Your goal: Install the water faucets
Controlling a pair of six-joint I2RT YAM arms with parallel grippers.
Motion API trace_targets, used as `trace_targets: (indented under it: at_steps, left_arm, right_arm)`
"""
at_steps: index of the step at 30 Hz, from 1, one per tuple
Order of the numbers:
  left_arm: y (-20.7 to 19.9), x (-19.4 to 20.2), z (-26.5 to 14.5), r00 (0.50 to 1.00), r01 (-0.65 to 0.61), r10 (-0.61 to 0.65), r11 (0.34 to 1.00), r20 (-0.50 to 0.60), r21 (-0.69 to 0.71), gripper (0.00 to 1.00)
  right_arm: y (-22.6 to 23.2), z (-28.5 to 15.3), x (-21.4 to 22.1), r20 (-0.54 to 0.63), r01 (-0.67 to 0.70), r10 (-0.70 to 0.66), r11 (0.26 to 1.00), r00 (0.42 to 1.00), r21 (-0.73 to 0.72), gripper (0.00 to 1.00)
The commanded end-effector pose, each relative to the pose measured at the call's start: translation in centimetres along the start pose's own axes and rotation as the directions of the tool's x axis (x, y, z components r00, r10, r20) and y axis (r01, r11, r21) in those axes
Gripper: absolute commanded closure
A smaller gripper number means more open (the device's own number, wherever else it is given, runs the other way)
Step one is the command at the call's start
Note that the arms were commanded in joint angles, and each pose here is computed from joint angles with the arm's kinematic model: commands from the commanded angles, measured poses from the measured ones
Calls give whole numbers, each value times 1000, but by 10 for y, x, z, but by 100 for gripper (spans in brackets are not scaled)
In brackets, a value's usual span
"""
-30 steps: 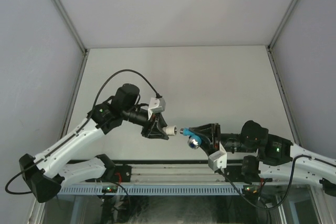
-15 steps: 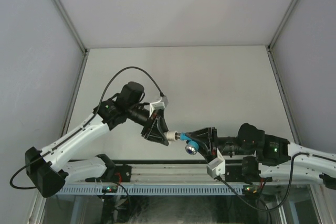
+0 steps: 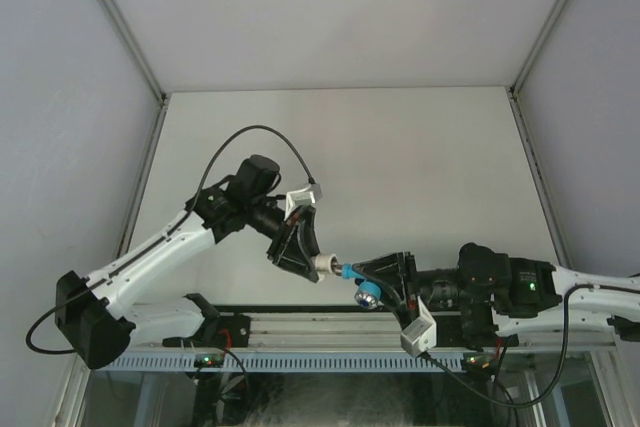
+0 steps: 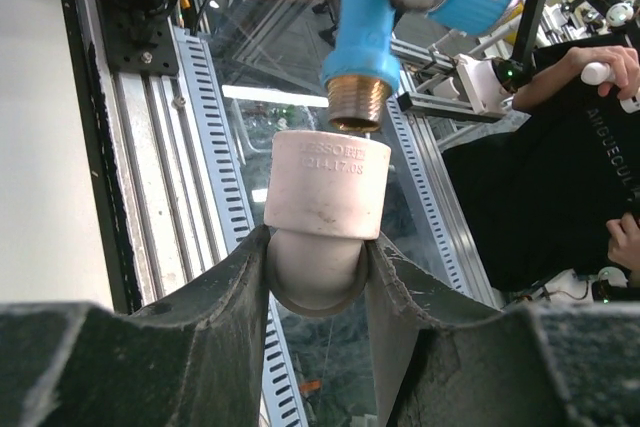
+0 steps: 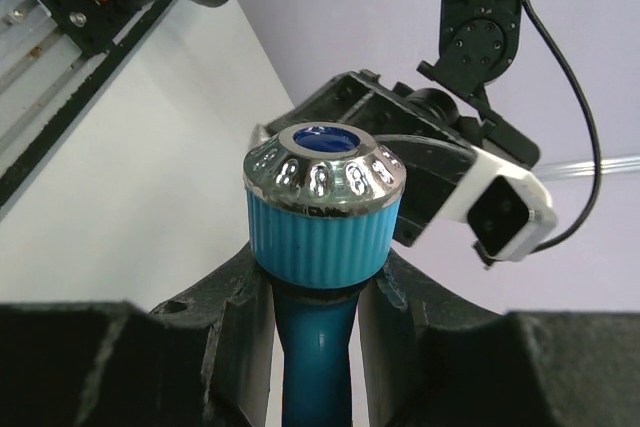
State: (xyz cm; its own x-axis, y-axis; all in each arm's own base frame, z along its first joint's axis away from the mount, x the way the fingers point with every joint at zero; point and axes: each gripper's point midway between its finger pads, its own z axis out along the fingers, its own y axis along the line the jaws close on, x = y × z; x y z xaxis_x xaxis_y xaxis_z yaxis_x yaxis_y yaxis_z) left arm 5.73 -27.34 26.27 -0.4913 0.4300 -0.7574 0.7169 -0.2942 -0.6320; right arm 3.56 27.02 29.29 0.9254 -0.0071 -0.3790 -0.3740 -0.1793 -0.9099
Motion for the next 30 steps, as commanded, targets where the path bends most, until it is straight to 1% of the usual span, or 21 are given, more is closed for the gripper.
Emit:
trace_targets:
  at_steps: [1, 3, 5, 8, 13, 16, 22, 30]
  left_arm:
    - [-6, 8, -4, 1000, -6, 6, 1000, -29, 17, 100]
    - [-11, 9, -4, 999, 4, -2, 999, -38, 39, 100]
    - [-9, 10, -5, 999, 2, -1, 1000, -46, 18, 100]
    - [-15, 8, -5, 999, -13, 14, 999, -40, 43, 100]
    - [-13, 5, -6, 999, -25, 26, 999, -41, 30, 100]
    - [-15, 4, -6, 998, -39, 41, 999, -43, 37, 100]
    - [-15, 1, -6, 998, -44, 46, 998, -41, 43, 100]
    - [-17, 0, -6, 998, -46, 48, 997, -40, 60, 100]
  right_arm:
    - [-33, -9, -3, -44, 56, -52, 995, 998, 88, 100]
    - [-34, -8, 0, -65, 65, -60, 995, 996, 80, 100]
    - [-34, -7, 0, -65, 65, -61, 995, 996, 71, 100]
    - [-34, -5, -4, -44, 64, -61, 996, 997, 67, 100]
    - [-24, 3, -5, -12, 34, -34, 999, 999, 26, 100]
    - [-21, 5, -9, 29, 10, -11, 1000, 1000, 11, 100]
    - [-25, 6, -14, 80, 10, -13, 1000, 997, 28, 100]
    - [-22, 15, -5, 52, 12, -12, 1000, 999, 8, 100]
